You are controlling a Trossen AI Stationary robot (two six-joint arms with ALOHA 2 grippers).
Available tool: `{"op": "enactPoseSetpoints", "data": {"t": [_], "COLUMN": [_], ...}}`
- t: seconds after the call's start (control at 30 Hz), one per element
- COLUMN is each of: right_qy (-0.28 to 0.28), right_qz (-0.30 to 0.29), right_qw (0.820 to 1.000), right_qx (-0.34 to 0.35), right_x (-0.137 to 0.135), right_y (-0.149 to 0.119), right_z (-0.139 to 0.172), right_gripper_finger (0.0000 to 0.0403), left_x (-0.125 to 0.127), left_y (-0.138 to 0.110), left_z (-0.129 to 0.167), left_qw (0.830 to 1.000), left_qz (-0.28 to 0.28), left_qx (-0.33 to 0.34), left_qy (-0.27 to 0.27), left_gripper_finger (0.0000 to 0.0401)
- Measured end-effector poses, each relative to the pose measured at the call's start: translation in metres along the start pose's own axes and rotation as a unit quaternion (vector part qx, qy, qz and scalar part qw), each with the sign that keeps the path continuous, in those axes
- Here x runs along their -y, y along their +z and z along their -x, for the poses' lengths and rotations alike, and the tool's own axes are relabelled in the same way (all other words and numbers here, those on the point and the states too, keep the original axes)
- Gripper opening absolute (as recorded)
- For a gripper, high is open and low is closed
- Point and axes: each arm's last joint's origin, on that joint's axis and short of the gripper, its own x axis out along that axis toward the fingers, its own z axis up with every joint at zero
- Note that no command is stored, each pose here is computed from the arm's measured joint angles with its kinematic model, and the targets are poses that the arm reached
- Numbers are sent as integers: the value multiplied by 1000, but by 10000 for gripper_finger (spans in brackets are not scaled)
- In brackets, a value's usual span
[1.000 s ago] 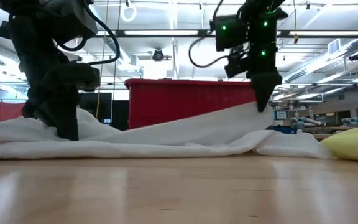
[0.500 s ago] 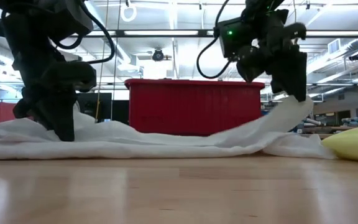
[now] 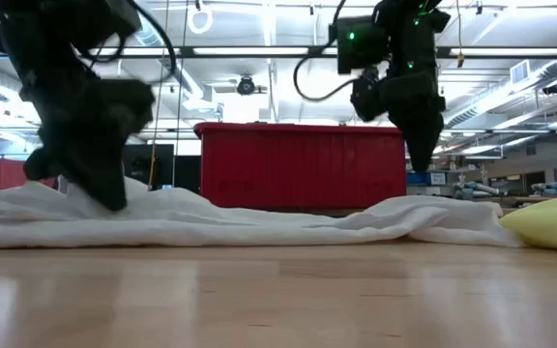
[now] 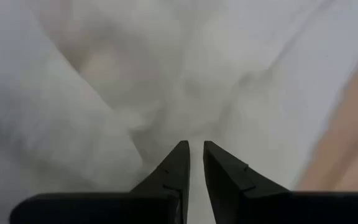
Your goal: Fold Laundry from Bin
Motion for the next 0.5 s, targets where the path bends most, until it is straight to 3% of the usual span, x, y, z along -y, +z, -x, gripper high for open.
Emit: {"op": "enactPoseSetpoints", "data": {"t": [0.3, 0.5], "right_qy": [-11, 10], "right_qz": [-44, -53], "right_qw": [998, 997], "right_qx": [43, 63], "right_x": [27, 40], "right_y": [-3, 1], "right_z": [23, 3], "right_gripper_finger": [129, 128], "left_x": [-11, -3], "left_y": [10, 20], "left_z": [49, 46], "left_qw": [995, 990], "left_qz": [-12, -25], "left_qx": [94, 123], "left_qy": [-29, -61], "left_gripper_finger": [50, 50]}}
